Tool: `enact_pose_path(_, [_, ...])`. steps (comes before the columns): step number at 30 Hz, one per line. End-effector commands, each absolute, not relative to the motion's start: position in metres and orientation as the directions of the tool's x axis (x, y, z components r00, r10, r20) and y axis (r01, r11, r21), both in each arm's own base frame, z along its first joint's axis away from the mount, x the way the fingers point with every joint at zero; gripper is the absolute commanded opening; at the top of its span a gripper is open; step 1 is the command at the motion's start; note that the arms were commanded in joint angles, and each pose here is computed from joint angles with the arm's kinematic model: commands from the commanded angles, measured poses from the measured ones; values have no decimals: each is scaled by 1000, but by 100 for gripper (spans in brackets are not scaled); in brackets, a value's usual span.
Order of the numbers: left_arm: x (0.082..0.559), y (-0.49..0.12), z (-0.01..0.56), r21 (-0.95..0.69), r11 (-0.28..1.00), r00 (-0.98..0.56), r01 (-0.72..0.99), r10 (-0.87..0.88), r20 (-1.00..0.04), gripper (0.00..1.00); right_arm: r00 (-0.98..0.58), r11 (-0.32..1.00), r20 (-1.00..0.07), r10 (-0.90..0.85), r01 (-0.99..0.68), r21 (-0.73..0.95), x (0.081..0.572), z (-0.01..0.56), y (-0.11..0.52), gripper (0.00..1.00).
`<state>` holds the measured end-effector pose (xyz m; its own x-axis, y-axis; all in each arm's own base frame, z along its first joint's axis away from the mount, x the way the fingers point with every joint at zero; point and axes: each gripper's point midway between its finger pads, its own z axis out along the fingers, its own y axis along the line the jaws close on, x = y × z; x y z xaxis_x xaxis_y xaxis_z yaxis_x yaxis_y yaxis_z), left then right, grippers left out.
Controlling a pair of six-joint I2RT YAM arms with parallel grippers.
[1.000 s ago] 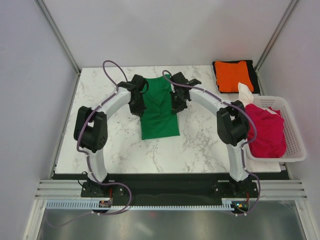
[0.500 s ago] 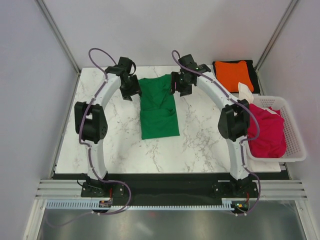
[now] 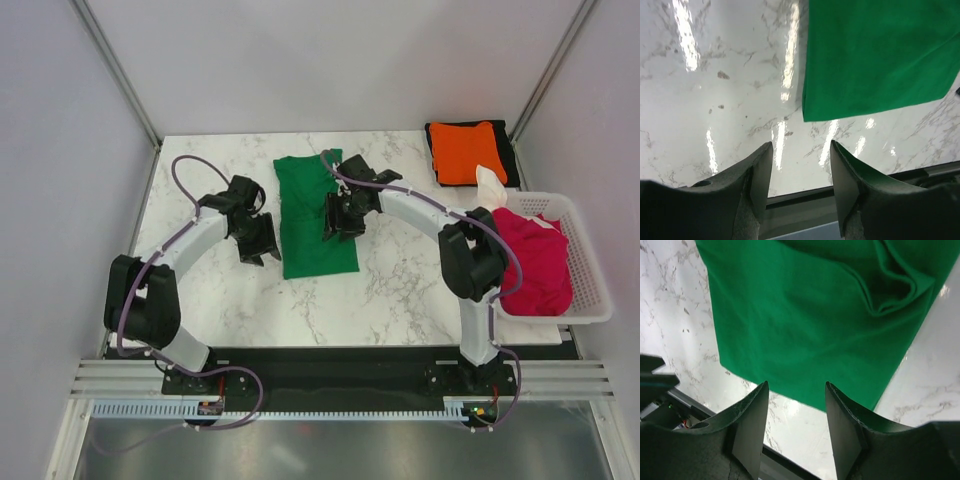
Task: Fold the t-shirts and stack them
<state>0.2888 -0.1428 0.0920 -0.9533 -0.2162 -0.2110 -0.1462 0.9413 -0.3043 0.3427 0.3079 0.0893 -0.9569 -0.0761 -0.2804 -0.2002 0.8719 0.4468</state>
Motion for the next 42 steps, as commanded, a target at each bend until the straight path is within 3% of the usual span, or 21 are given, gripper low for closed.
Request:
enact_pose_path(1, [282,-153,102,-376,921,-943,-101,-209,-260,56,-942,839,-332,-59,-227,494,371,94,325,56])
enact_pose_path(7, [250,-140,108,-370,927,-939,-62,-179,-293,56,-946,874,-318,-67,-210,438,400,61,320,56])
enact_pose_path(13, [232,-135,113,-374,926,-938,-54,-175,-298,56,-934,924,-350,-66,-190,331,460,43,296,56])
enact_pose_path(19, [232,-138,115,-395,916,-936,-69,-196,-291,56,-830,928,-558,13,-198,316,515,136,280,59])
enact_pose_path(24, [240,-149,113,-441,895,-933,-67,-213,-290,57,-808,911,-589,14,-233,341,483,162,271,66])
enact_pose_path(34, [249,-185,92,-567,822,-942,-58,-233,-242,61,-940,859,-340,36,-145,491,341,91,244,66])
enact_pose_path(42, [259,-194,74,-596,800,-930,-70,-269,-252,62,-963,833,-268,37,-118,540,326,53,249,61])
